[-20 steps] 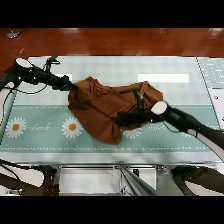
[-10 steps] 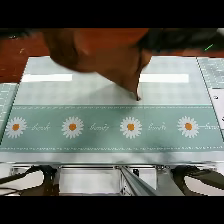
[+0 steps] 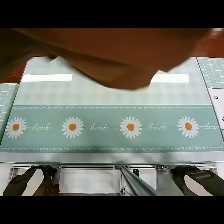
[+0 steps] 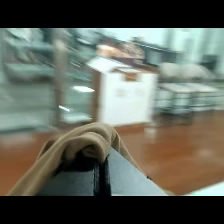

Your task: Fold the shirts.

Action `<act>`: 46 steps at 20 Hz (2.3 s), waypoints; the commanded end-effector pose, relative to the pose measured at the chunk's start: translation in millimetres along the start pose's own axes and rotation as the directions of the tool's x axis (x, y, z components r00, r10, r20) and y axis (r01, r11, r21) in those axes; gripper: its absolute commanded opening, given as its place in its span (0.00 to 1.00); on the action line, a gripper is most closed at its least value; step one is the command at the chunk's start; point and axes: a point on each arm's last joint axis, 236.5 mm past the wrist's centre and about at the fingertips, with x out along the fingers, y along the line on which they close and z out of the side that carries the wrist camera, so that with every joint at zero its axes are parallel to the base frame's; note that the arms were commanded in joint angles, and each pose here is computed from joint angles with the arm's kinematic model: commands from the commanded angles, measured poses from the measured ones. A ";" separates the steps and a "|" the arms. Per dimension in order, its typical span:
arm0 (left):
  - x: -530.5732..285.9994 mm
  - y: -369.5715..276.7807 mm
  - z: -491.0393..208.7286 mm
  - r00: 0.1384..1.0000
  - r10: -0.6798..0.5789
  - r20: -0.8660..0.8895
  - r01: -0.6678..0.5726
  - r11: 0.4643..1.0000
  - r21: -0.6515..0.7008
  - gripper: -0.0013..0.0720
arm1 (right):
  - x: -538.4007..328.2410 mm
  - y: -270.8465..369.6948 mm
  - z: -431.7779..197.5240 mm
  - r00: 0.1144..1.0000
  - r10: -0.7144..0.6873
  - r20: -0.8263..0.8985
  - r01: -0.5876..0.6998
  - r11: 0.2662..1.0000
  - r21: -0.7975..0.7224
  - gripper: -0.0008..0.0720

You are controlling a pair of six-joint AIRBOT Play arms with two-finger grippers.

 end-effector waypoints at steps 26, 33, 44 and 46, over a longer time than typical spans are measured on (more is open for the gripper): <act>162.2 50.6 -410.8 0.799 -0.111 -0.592 -0.196 0.882 -0.429 0.05 | 137.5 -306.5 -210.1 0.831 -0.304 -0.465 0.524 0.708 0.473 0.04; 206.7 63.7 -511.2 0.685 -0.199 -0.700 -0.337 0.766 -0.548 0.06 | 261.1 -329.8 -227.0 0.946 -0.063 -0.318 0.287 0.619 0.732 0.04; 1.0 170.7 -522.4 0.202 -0.320 -0.926 -0.603 0.704 -0.375 0.98 | 94.8 -343.0 -338.0 0.762 0.044 -0.646 0.523 0.546 0.655 0.87; -33.4 156.2 -541.4 0.184 -0.361 -0.914 -0.666 0.638 -0.386 0.98 | 76.2 -333.9 -370.0 0.760 0.031 -0.649 0.561 0.471 0.680 0.86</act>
